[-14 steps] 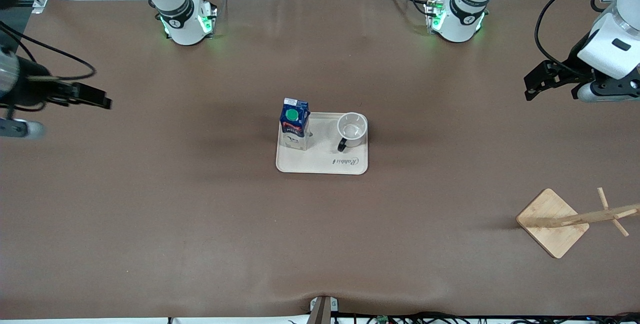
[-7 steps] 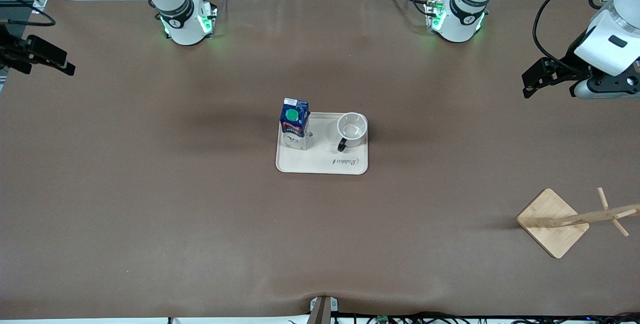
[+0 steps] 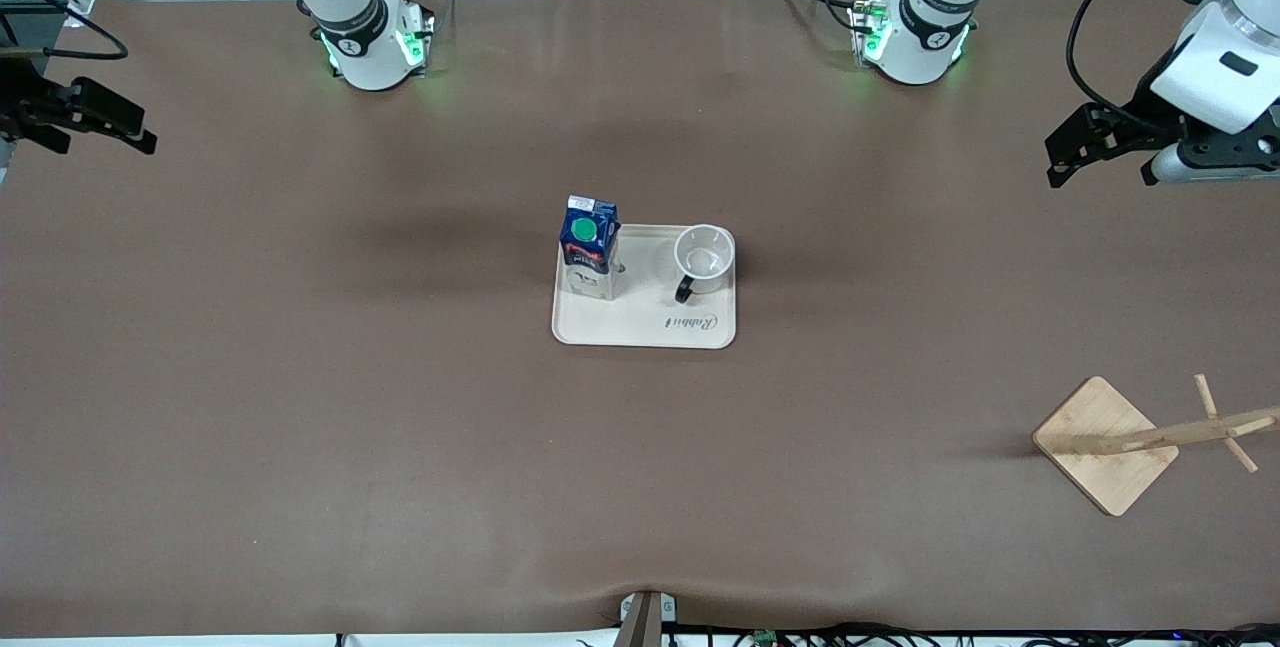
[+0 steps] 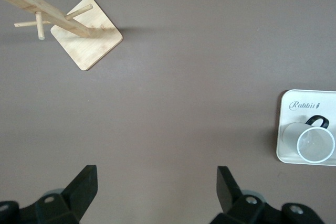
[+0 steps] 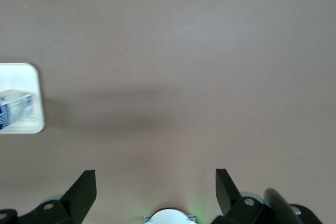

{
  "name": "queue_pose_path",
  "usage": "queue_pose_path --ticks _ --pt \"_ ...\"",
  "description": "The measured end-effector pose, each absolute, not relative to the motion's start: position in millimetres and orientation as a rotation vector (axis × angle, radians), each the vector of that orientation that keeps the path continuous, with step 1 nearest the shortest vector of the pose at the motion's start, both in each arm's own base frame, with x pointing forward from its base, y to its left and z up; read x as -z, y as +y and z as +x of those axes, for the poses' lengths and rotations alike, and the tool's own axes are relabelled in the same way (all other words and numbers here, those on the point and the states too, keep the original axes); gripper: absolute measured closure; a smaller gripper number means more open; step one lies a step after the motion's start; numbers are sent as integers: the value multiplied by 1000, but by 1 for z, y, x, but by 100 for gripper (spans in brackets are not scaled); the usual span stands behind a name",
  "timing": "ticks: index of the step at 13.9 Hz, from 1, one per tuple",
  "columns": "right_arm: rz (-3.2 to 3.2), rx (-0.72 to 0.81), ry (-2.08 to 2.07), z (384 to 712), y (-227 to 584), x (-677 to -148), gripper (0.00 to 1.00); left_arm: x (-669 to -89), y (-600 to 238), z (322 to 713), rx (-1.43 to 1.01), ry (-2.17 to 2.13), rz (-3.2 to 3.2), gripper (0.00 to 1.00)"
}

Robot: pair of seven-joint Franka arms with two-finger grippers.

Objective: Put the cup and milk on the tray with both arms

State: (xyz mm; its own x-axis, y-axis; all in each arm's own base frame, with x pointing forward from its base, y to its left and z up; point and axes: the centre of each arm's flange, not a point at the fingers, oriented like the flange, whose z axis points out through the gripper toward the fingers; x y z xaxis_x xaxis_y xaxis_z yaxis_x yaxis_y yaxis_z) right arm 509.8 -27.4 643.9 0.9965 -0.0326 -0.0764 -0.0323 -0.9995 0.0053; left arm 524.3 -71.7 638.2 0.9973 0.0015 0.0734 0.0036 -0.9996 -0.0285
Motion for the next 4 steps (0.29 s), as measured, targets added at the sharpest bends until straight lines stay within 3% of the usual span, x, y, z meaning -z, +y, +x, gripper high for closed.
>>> queue_pose_path --ticks 4 --pt "3118 121 -47 510 -28 -643 0 -643 -67 521 73 -16 -3109 0"
